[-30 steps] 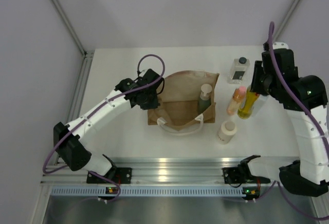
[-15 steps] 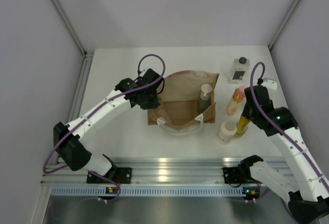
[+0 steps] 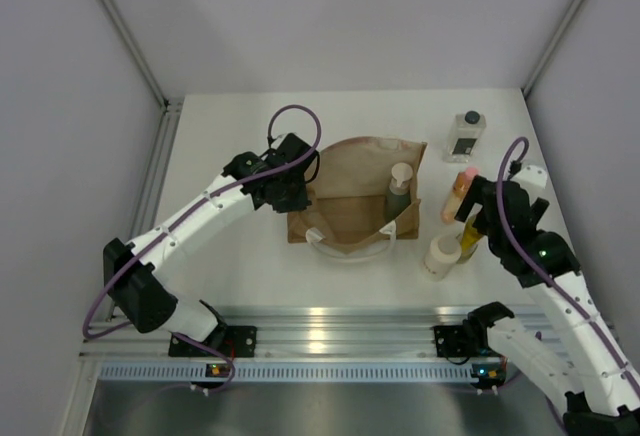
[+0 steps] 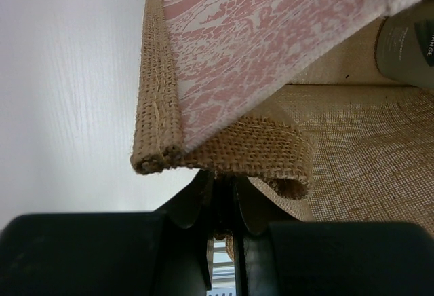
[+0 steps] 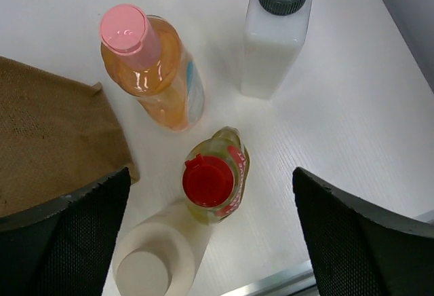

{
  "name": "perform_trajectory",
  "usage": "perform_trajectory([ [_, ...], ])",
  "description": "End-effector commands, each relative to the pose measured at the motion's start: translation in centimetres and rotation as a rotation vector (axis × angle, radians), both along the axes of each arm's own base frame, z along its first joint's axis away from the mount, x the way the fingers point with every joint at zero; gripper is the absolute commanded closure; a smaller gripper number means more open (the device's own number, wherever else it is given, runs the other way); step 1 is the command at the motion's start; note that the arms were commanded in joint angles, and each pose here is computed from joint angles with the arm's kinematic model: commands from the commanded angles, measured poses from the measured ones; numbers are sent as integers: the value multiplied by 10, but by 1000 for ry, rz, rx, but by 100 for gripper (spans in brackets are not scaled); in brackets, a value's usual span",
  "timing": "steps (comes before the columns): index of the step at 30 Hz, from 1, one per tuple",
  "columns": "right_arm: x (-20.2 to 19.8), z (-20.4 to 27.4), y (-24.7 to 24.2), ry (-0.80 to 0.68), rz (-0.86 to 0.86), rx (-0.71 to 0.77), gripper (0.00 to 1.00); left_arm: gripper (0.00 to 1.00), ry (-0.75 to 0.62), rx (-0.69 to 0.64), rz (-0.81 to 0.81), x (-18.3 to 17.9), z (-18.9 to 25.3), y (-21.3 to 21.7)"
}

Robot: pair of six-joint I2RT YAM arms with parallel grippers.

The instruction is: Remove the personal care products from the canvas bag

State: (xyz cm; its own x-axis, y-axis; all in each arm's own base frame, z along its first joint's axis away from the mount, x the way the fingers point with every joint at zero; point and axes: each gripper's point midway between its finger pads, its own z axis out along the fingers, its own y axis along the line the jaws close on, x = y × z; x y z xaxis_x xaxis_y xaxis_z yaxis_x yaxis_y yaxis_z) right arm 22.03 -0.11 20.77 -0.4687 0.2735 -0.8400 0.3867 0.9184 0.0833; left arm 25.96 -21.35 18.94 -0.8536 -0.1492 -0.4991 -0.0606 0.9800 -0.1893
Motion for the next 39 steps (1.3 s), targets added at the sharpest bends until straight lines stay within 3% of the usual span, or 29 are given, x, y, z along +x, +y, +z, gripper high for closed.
perform_trajectory([
  [1, 15, 47, -1, -91, -25, 14, 0, 100, -39, -39, -6, 6, 11, -6],
  [5, 29, 87, 32, -119, 142, 92, 1, 100, -46, -43, 1, 6, 13, -6],
  [10, 47, 126, 123, -81, 510, 270, 1, 100, -32, -40, 13, 4, 7, -5],
  [14, 45, 136, 187, -24, 687, 334, 12, 100, -20, -50, 18, 2, 6, -6],
  [17, 47, 129, 229, 36, 747, 325, 13, 100, -26, -50, 21, 3, 8, -6],
  [20, 62, 109, 244, 81, 680, 298, 12, 100, -28, -47, 18, 3, 8, -5],
  [26, 80, 68, 194, 178, 415, 131, 10, 100, -36, -56, 25, 2, 12, -4],
  [39, 89, 29, 163, 283, 335, -49, 5, 100, -38, -66, 41, 2, 13, -4],
])
